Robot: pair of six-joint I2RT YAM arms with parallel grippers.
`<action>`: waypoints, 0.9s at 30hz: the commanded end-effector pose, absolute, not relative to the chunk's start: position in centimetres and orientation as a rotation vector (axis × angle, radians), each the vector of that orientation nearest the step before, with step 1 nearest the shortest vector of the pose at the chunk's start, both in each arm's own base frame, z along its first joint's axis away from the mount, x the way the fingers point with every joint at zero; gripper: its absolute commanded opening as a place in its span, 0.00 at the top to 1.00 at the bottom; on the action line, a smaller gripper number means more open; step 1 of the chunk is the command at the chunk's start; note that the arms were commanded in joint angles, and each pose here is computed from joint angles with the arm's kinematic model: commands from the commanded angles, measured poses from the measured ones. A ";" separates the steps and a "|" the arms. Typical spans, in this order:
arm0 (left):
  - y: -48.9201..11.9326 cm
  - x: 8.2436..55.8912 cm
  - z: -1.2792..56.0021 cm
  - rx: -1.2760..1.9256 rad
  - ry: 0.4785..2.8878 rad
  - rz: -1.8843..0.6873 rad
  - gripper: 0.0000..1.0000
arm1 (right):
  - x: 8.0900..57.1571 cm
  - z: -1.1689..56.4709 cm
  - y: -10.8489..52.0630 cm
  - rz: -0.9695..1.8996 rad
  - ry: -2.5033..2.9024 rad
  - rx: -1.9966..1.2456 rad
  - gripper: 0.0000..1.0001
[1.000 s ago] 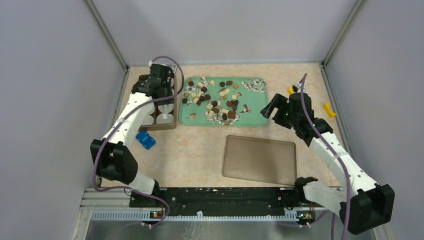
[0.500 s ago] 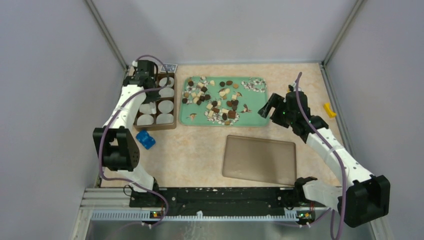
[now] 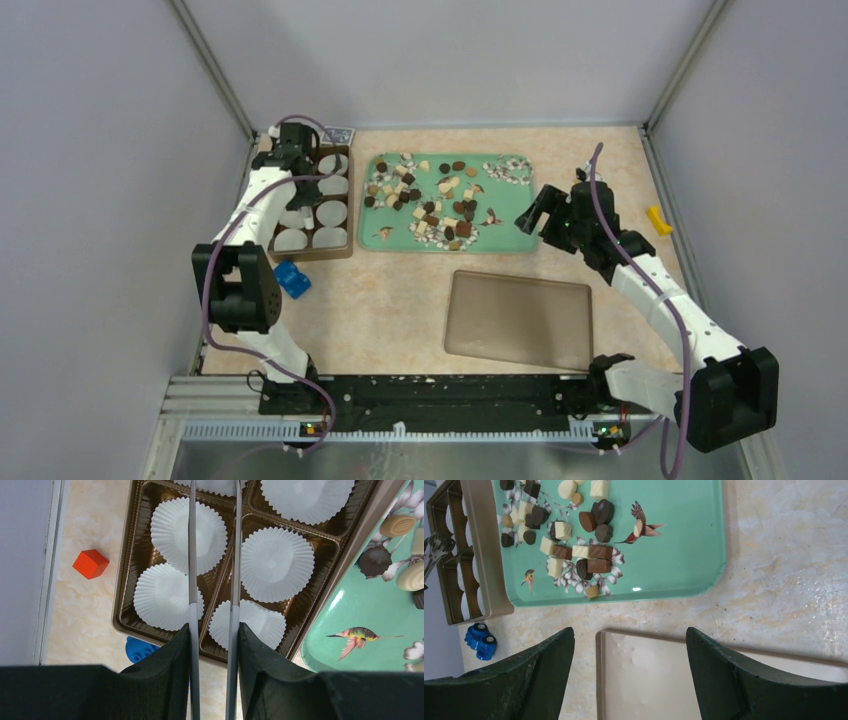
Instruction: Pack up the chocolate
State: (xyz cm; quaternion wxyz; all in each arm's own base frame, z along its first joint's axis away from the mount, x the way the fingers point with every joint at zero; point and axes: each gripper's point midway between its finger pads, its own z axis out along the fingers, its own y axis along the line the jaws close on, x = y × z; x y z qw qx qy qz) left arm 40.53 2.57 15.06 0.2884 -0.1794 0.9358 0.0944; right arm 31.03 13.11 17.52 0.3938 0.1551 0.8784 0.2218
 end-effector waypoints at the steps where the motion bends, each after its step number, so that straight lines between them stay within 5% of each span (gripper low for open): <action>1: 3.2 42.2 16.2 -0.501 2.418 0.259 0.59 | 31.6 18.1 13.0 0.563 2.201 0.374 0.20; 10: 3.2 42.0 16.9 -0.490 2.404 0.253 0.53 | 31.4 18.3 12.8 0.561 2.195 0.381 0.20; 27: -1.8 38.7 25.7 -0.246 2.281 0.074 0.77 | 30.2 19.3 12.7 0.592 2.168 0.403 0.20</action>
